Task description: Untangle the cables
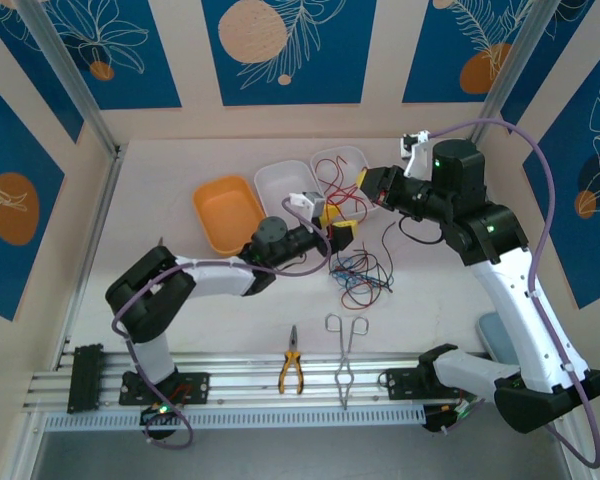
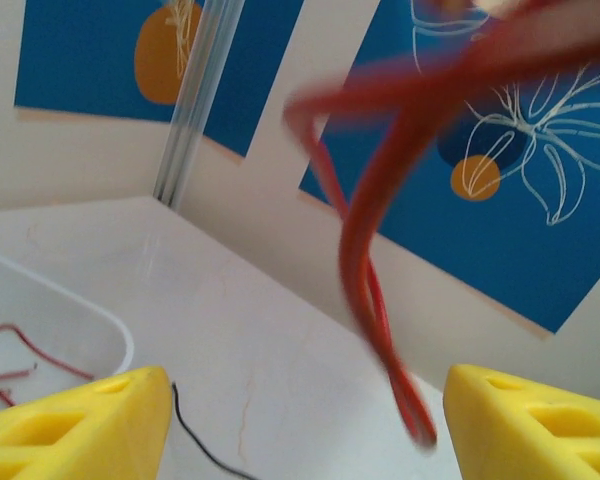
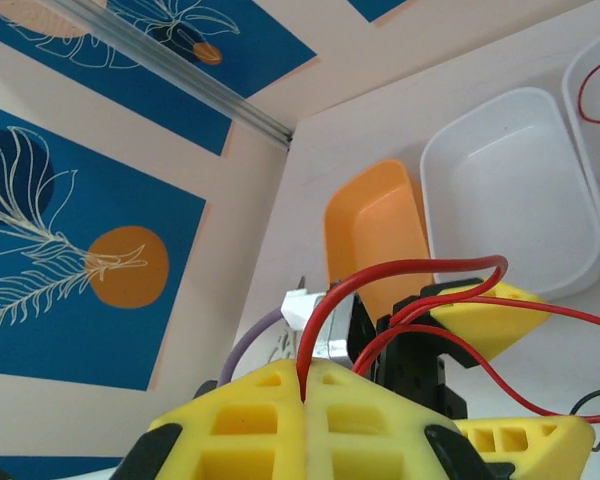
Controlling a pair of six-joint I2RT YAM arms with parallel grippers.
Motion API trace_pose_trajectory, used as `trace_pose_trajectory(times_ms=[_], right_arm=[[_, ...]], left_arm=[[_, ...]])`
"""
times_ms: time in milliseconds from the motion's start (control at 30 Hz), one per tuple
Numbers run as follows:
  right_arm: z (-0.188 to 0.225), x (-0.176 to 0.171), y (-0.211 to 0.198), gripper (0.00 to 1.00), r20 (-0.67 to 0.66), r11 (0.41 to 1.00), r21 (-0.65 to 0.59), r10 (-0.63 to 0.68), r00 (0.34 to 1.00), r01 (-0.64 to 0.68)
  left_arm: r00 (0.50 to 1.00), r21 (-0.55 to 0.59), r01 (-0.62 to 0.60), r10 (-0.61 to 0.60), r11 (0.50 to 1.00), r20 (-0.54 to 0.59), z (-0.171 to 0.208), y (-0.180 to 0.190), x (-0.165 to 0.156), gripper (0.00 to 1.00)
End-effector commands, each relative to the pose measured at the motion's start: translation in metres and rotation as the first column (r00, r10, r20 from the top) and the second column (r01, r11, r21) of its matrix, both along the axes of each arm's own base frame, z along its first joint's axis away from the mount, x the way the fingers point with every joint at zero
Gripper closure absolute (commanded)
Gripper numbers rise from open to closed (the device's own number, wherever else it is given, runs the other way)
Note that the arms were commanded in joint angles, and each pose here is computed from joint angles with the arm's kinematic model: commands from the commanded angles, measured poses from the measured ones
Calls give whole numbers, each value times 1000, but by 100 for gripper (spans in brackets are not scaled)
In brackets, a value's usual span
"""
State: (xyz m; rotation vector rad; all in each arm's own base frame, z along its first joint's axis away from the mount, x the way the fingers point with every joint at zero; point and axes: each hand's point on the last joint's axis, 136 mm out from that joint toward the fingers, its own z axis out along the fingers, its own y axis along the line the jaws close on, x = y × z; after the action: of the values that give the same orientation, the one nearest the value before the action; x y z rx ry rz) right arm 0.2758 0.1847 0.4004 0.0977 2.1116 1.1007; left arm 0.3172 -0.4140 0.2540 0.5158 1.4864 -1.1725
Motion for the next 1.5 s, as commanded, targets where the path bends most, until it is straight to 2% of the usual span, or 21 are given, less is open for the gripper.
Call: trace_pose_trajectory(times_ms=[0,67,133,167,333,533,733,933,1133,1333,1467], right_arm=[[7,-7,6,100,15,999,32,32,999,-33],[7,-8,6,100,19,999,30,36,999,-37],[9,-9,5,100,36,999,22,36,999,-37],[12,-9,3,100,47,999,14,28,998,-29],[24,-10,-15,100,115,998,-50,-30,993,36],[47,-12,-38,100,217,990,-86,-92,972,113],[68,-15,-46,100,295,987,-91,-101,950,133],[78,-15,-59,100,327,976,-111,-141,935,186],[75,-14,-83,100,316,946,-141,-238,918,293],[56,-9,-107,100,271,899,-175,-349,897,402],[45,-4,-118,100,247,874,-194,-397,884,446]], left_arm=[[998,-69,-20,24,997,50,28,-2,7,33],[999,-61,-38,40,997,31,27,-3,11,44],[999,-54,-47,48,997,12,23,-1,13,65],[999,-51,-51,51,997,3,21,0,13,71],[998,-43,-55,54,998,-30,12,9,11,87],[998,1,-3,3,1000,-68,0,13,1,92],[992,40,22,-17,999,-123,-19,19,-7,97],[988,69,6,5,998,-152,-33,29,-10,96],[984,56,-46,55,997,-167,-39,48,-9,97],[991,-26,-89,86,996,-104,-23,71,-13,100],[998,-83,-69,67,994,-22,-7,77,-22,100]])
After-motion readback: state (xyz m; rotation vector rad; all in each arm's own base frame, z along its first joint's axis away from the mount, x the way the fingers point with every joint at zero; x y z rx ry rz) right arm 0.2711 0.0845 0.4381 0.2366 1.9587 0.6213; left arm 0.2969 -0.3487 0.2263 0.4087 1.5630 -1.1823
